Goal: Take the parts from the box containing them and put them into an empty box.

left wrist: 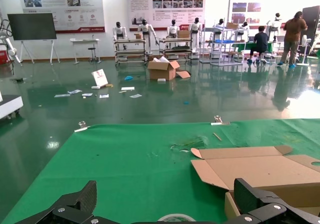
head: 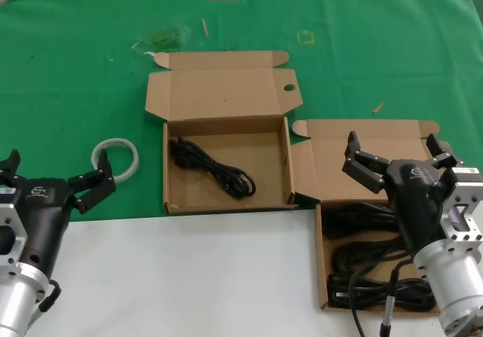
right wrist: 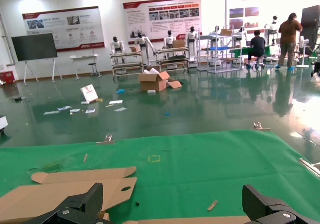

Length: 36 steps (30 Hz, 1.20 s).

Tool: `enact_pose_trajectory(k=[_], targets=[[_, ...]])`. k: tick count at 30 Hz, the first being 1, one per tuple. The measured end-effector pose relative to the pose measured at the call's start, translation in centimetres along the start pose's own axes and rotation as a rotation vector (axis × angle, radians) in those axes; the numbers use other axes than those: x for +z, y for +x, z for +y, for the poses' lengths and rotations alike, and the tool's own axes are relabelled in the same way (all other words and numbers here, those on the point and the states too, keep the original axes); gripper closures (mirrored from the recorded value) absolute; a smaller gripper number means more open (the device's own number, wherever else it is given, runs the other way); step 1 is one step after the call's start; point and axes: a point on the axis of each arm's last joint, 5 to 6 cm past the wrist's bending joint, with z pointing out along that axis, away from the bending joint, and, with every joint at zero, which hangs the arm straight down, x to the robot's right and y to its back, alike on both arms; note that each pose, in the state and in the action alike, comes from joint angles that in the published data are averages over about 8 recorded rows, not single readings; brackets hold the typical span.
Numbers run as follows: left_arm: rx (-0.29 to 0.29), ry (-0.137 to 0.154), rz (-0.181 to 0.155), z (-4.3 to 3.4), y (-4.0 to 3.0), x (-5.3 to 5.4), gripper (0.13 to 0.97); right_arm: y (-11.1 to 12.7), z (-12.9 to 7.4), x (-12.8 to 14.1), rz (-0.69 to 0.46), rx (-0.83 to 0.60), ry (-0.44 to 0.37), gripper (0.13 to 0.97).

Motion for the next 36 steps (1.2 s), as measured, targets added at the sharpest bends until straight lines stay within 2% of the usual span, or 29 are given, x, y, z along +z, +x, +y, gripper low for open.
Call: enact_pose_trajectory(k=[36], targets=[[0.000, 0.000, 0.000, 0.00, 0.00, 0.00, 0.132, 0.00, 0.00, 0.00, 0.000, 0.000, 0.000, 0.130]])
